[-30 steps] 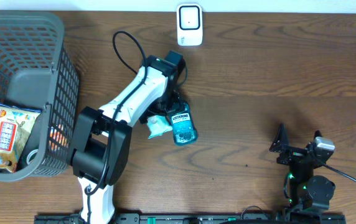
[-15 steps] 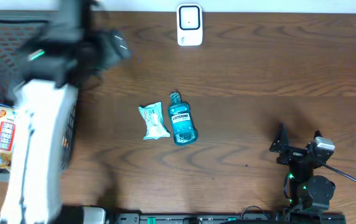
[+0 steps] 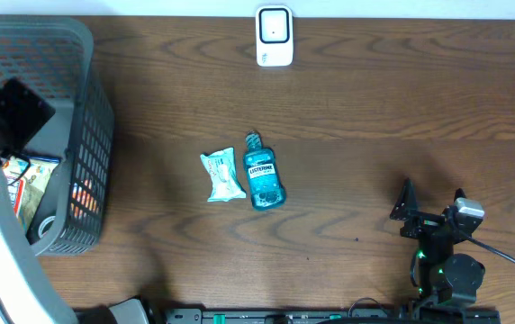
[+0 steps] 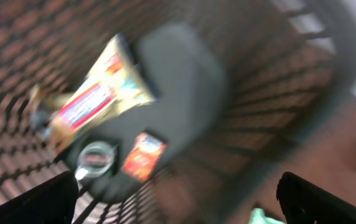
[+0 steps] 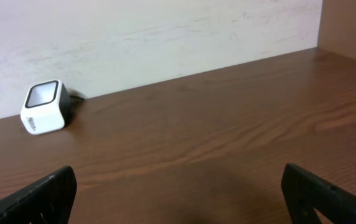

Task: Scan the item barcode
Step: 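Reach the left gripper into the basket and grasp the small orange box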

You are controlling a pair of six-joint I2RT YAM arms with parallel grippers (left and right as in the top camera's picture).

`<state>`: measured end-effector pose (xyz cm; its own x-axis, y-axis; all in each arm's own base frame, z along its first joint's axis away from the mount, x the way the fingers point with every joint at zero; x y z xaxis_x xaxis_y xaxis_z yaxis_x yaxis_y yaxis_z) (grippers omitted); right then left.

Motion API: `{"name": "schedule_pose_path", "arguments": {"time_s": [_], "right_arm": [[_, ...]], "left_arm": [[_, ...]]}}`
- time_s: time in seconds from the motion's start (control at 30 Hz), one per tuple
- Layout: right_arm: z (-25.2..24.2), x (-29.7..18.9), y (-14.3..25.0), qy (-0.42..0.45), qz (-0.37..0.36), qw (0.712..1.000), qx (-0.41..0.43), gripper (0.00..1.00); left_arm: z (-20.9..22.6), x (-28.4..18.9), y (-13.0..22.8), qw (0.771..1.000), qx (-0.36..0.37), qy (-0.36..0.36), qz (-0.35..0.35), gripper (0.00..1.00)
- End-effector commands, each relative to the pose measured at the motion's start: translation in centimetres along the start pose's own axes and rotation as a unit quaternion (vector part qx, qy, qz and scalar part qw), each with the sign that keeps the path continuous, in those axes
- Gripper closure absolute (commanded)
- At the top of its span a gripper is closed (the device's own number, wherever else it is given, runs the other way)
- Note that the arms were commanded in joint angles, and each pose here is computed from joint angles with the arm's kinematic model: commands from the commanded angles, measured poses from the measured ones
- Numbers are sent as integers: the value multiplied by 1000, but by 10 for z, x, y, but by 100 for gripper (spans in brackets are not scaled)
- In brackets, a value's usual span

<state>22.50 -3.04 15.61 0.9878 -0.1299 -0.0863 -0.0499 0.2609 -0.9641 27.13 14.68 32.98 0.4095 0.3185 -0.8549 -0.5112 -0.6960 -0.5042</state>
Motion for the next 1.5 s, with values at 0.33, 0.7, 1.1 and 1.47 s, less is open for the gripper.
{"name": "schedule_pose_path", "arguments": {"time_s": [0.33, 0.7, 1.1, 1.47], "right_arm": [[1, 0, 1, -1, 1, 1000, 3, 1], [1, 0, 1, -1, 1, 1000, 3, 1], [1, 0, 1, -1, 1, 1000, 3, 1], [1, 0, 1, -1, 1, 1000, 3, 1]], "left_arm": [[25, 129, 86, 912, -300, -118, 254, 2], [48, 181, 142, 840, -418, -220, 267, 2], [43, 239, 164, 866, -417, -165, 222, 2], [35, 243, 165, 897, -356, -138, 223, 64]]}}
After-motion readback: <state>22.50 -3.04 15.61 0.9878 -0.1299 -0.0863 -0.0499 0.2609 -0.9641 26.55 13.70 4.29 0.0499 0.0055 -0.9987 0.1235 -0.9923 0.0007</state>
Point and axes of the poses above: each gripper's point midway between its finger pads, its own x axis out along the fingers, its own z axis along the line the jaws close on, y = z × x, the point moved 2 cm from there along -x, back along the fingers, and after that the axes turned 3 degrees about x, right-handed, at the moved point
